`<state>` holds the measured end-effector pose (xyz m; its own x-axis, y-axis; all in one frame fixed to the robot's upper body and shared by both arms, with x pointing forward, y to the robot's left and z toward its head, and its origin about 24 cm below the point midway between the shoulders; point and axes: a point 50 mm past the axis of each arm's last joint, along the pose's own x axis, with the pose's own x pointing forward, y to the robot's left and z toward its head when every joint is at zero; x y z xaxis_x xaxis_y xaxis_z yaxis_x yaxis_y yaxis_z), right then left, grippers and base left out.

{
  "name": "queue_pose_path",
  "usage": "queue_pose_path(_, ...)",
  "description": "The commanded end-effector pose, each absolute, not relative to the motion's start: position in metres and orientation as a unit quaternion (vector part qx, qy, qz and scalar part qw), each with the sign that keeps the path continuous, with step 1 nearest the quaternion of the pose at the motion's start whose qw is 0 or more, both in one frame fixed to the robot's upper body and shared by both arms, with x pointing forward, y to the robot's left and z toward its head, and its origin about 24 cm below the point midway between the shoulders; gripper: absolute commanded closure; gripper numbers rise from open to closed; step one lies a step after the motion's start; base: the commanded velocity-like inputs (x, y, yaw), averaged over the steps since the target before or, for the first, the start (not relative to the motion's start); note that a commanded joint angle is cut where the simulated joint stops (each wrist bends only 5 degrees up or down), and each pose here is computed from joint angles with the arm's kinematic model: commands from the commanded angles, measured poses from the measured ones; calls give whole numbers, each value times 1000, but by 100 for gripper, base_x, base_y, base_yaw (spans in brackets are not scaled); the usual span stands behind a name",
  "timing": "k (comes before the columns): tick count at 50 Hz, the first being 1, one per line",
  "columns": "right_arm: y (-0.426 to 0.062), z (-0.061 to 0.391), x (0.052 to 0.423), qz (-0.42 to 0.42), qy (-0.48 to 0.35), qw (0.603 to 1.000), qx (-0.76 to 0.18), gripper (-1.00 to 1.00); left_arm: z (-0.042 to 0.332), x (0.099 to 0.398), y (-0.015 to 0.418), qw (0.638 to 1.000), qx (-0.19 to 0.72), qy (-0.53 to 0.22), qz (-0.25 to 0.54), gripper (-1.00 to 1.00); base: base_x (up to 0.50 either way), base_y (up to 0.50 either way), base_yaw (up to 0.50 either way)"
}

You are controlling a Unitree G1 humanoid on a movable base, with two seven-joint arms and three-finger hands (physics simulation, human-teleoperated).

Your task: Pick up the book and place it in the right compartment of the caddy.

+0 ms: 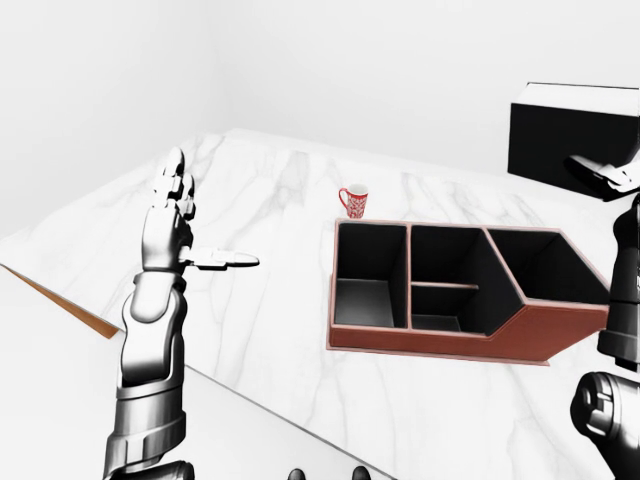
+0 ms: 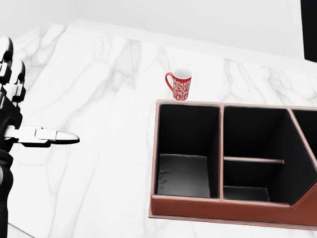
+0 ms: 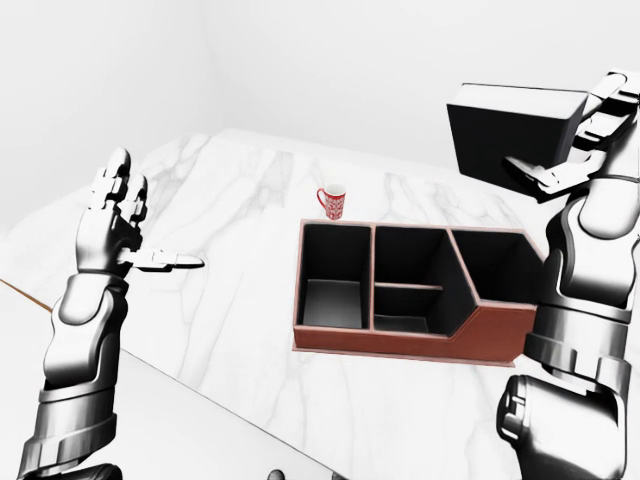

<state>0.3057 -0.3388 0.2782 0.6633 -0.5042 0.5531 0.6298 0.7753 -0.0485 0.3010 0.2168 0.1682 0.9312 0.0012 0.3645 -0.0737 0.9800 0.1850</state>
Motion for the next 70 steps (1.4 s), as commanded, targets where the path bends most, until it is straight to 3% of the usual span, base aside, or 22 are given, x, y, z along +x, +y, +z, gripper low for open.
queue_pose_path(1,-359,272,290,-351,-253,892,-133,100,168,300,215,978,100,-184,17,-100,0,0,0)
queue_pose_path(41,-396,229,277,-399,-161,892,-134,100,167,302,215,978,106,-180,17,-100,0,0,0)
queue_pose_path(70,-413,232,260,-425,-159,880,-136,100,164,301,214,978,107,-177,14,-100,0,0,0)
